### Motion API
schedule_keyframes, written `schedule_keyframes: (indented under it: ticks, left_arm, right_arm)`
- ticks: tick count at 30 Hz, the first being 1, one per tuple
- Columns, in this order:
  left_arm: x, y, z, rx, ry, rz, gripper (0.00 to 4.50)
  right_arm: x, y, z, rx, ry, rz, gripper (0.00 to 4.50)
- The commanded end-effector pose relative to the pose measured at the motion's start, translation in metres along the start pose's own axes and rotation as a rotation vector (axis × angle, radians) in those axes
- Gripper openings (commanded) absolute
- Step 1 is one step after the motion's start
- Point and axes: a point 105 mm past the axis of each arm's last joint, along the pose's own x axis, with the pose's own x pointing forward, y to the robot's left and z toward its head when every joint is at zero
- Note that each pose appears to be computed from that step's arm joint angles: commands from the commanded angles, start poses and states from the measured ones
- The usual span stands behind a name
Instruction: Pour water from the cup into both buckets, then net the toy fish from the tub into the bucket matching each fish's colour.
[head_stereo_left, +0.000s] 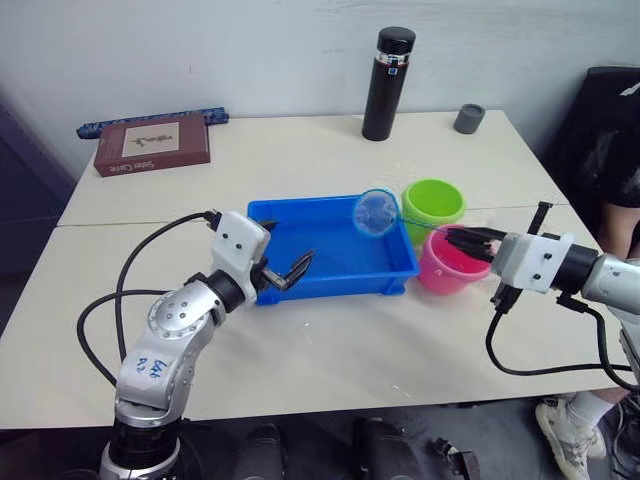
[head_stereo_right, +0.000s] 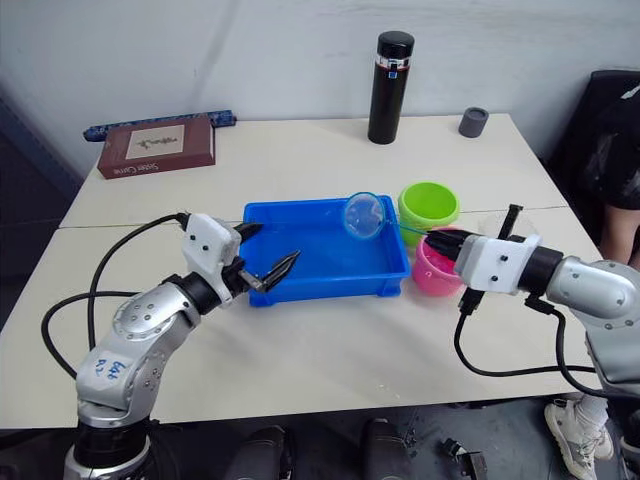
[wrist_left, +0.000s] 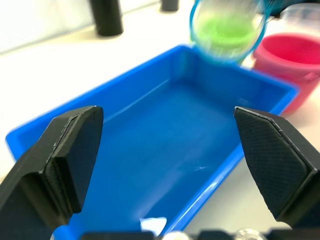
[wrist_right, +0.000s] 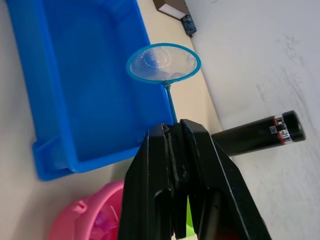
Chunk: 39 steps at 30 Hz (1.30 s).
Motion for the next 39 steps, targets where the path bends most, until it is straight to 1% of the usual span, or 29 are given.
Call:
schedule_keyframes:
  ticks: [1,6,12,16,19,22,24,26,29,35,39]
  left_arm:
    - [-0.010,-0.005,0.026,0.047,-0.099,-0.046,4.48]
    - [-0.018,-0.007,0.037,0.055,-0.138,-0.080,4.48]
    - [-0.019,-0.012,0.042,0.038,-0.161,-0.120,4.48]
    - [-0.017,-0.017,0.041,0.033,-0.159,-0.136,4.48]
    - [-0.016,-0.019,0.039,0.024,-0.157,-0.153,4.48]
    - [-0.015,-0.022,0.038,0.018,-0.155,-0.171,4.48]
    - [-0.014,-0.025,0.038,0.015,-0.157,-0.179,4.48]
    - [-0.013,-0.026,0.038,0.015,-0.159,-0.182,4.48]
    - [-0.013,-0.027,0.039,0.018,-0.161,-0.185,4.48]
    - [-0.011,-0.027,0.039,0.022,-0.164,-0.184,4.48]
    - [-0.011,-0.028,0.041,0.026,-0.167,-0.180,4.48]
  right_arm:
    - [0.000,0.009,0.020,-0.033,-0.084,0.043,0.00]
    - [0.001,0.032,0.031,0.006,-0.146,0.125,0.00]
    - [0.004,0.060,0.048,0.044,-0.227,0.226,0.00]
    - [0.010,0.070,0.054,0.074,-0.264,0.253,0.00]
    - [0.024,0.068,0.044,0.179,-0.250,0.218,0.00]
    - [0.040,0.070,0.035,0.194,-0.247,0.225,0.00]
    - [0.053,0.077,0.030,0.211,-0.254,0.241,0.00]
    - [0.061,0.082,0.028,0.222,-0.263,0.254,0.00]
    - [0.073,0.089,0.032,0.264,-0.295,0.294,0.00]
    - [0.077,0.112,0.034,0.280,-0.323,0.415,0.00]
    - [0.071,0.128,0.036,0.272,-0.339,0.504,0.00]
